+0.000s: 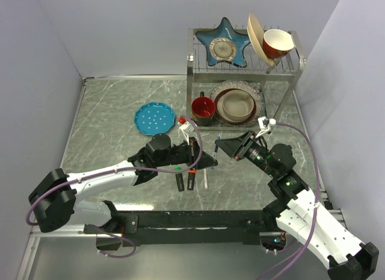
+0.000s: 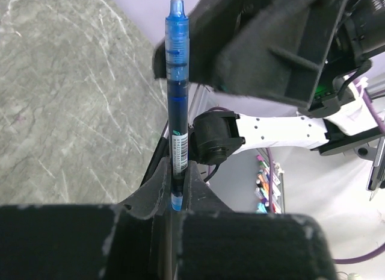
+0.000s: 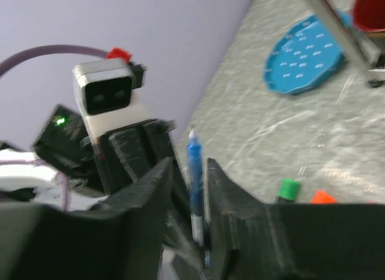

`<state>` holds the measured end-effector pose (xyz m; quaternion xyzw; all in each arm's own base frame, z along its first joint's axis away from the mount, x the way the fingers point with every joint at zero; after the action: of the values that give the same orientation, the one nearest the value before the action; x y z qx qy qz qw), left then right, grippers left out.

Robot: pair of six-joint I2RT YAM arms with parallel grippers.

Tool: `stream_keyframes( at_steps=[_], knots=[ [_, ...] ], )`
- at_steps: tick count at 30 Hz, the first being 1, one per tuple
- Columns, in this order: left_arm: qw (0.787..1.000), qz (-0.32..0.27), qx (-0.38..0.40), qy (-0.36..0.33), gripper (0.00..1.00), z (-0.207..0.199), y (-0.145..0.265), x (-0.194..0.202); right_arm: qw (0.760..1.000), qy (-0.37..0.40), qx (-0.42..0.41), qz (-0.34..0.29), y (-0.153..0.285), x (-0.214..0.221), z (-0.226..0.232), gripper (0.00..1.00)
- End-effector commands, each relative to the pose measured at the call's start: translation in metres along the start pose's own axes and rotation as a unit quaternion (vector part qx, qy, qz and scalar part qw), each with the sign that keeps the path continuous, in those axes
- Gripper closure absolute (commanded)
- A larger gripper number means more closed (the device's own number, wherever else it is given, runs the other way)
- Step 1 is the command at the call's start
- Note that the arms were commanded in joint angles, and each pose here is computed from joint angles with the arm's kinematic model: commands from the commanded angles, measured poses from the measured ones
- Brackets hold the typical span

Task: Insert the pens into the pen caps

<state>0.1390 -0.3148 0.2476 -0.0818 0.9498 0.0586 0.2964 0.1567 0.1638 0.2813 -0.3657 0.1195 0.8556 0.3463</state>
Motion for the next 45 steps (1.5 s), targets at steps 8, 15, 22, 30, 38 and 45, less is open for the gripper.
stream_keyframes(
  at_steps=[8,15,22,30,38,45],
  knots=[
    [0.997,-0.032,0.055,-0.038,0.99,-0.027,0.006,-0.013,0.998,0.02,-0.062,0.016,0.013,0.014,0.006,0.63],
    [0.997,-0.029,0.068,-0.035,0.99,-0.029,0.003,-0.014,0.997,0.005,-0.07,0.03,0.011,0.025,0.0,0.7],
    [0.997,-0.03,0.068,-0.034,0.99,-0.03,0.002,-0.015,0.996,0.0,-0.085,0.041,0.009,0.03,0.002,0.76],
    [0.998,-0.041,0.034,-0.033,0.83,-0.026,0.004,-0.018,0.995,-0.006,-0.088,0.042,0.009,0.033,0.004,1.0],
    [0.983,-0.102,-0.147,-0.035,0.12,-0.008,0.027,-0.041,0.999,0.04,-0.005,0.009,0.017,0.012,0.002,1.0],
    [0.887,-0.237,-0.394,0.039,0.01,0.045,0.113,-0.081,0.998,0.065,-0.003,-0.009,0.028,0.009,0.003,1.0]
  ],
)
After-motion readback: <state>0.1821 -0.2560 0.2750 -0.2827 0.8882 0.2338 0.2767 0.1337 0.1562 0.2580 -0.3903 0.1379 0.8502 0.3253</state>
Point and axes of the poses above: each gripper's point midway between its finger pads, its own y axis back along the fingers, its own z axis along the line the jaws close on, x = y × z, the point moved 7 cm from there along y, back along the fingers, and after that the axes turned 7 degrees about y, right-handed, at the moved point
